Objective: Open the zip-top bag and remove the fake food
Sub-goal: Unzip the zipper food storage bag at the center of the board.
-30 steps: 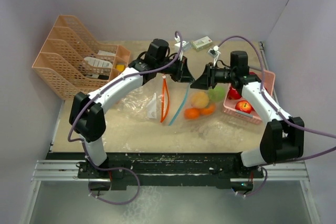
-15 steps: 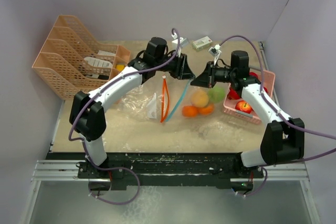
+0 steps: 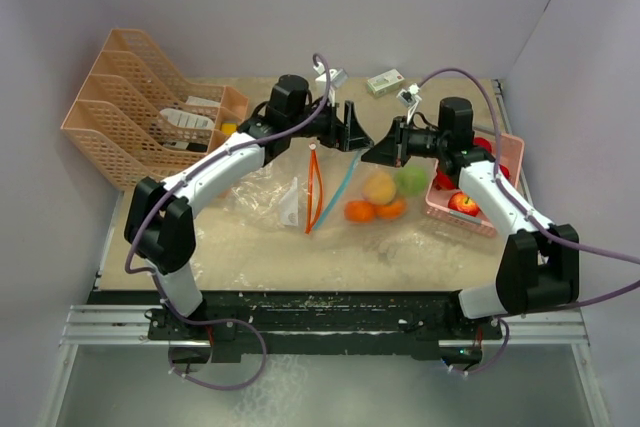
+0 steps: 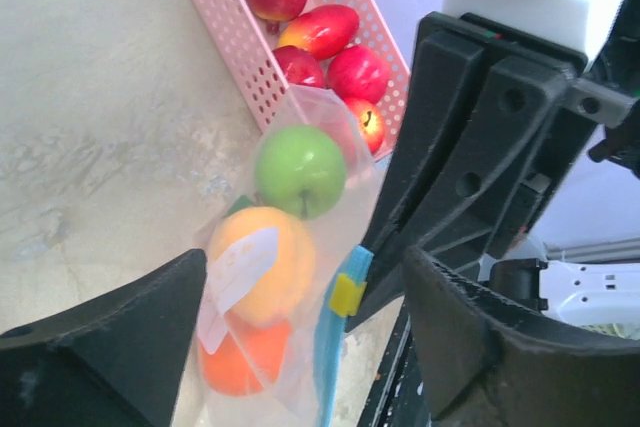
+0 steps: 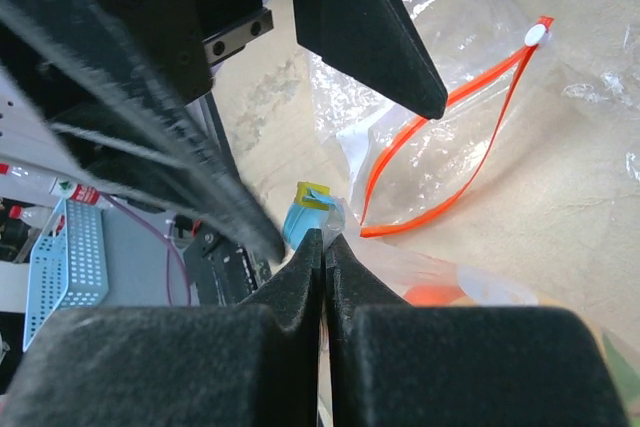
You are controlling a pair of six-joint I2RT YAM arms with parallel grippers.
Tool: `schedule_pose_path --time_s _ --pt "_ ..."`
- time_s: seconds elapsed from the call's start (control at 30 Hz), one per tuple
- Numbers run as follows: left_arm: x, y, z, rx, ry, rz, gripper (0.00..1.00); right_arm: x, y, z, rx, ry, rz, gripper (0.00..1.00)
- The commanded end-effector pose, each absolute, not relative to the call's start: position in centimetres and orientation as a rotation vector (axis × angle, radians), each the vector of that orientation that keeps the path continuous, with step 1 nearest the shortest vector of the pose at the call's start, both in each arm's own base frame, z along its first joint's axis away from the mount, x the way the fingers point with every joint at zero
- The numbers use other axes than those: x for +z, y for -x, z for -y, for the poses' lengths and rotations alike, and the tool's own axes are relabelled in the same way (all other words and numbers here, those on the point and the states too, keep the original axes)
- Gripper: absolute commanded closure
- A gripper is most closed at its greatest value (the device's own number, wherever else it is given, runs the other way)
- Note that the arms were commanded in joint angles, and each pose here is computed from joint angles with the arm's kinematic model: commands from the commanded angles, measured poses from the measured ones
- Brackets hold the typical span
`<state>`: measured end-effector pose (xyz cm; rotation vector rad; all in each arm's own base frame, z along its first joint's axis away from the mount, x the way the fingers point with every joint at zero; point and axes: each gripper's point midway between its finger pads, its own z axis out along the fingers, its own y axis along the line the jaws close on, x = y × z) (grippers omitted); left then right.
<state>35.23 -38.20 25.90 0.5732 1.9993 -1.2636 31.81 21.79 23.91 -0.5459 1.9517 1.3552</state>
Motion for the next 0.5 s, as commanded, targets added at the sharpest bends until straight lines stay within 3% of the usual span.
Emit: schedule_pose_path --time_s 0.0,0.17,0.37,0.47 --pt "30.2 -34.1 38.7 -1.34 -0.601 -1.866 0.12 25.3 -31.8 -21.9 1.323 0.592 -1.882 1.0" --pt "30.2 -33.9 38.8 -1.354 -0.609 -1.866 0.05 24.8 -31.6 -21.9 1.324 0.598 -1.891 1.0" --pt "30.0 -33.9 38.4 -1.329 -0.604 -1.873 0.13 24.3 -31.7 -21.9 1.337 0.578 -1.908 1.0" --pt "29.8 -34.1 37.7 -1.284 -0.596 -1.882 0.35 24.2 -31.7 -22.0 1.347 0.567 -1.909 1.0"
